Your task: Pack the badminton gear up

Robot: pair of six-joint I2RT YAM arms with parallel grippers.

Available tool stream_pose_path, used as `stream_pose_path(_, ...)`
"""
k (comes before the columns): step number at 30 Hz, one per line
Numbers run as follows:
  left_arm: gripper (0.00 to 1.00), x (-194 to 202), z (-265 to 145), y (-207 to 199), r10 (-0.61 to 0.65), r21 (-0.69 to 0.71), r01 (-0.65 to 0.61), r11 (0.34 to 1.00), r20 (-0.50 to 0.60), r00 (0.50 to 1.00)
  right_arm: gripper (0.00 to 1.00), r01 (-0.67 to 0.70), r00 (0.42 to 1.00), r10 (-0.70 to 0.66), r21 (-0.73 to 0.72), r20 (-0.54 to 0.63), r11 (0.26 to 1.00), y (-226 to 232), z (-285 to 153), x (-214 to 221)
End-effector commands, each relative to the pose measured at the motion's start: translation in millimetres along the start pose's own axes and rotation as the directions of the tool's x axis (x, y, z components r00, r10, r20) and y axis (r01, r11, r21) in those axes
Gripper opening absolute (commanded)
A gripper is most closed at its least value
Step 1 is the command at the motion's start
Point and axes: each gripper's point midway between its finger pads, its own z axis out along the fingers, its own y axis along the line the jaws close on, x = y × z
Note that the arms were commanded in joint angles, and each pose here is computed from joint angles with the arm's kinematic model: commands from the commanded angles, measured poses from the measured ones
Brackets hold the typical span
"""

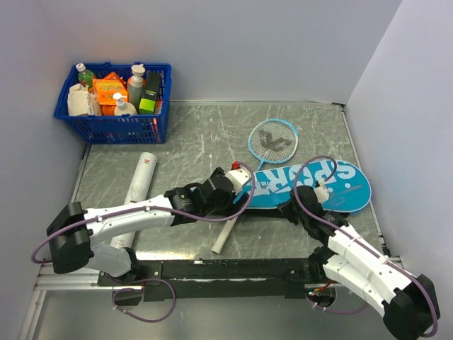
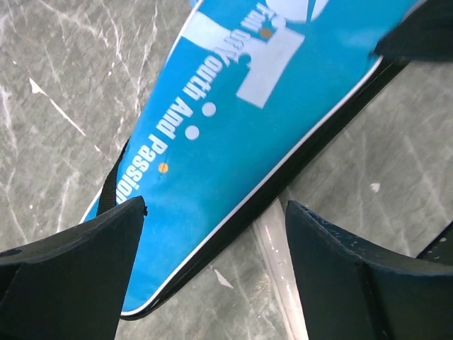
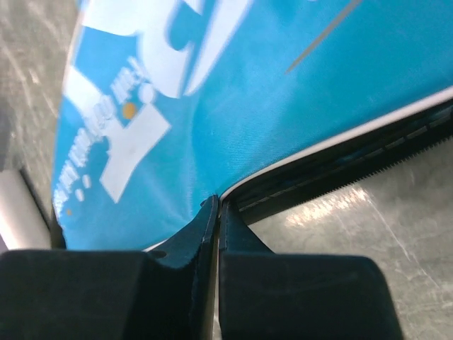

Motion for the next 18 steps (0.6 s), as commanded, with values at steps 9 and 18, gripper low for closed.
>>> stream_pose_path(9,0.85,-29,-16,13,0.039,-0.089,-0.034,0.995,0.056,0.998,0.0,0.4,0.916,-0.386,-0.252,0.107,0.881,138,-40,-50)
stream_pose_path(18,0.88,-24,-34,34,0.049,-0.168,-0.04,0.985,0.05,0.998,0.0,0.509,0.834,-0.551,-0.437,0.035,0.742,217,-21,-28)
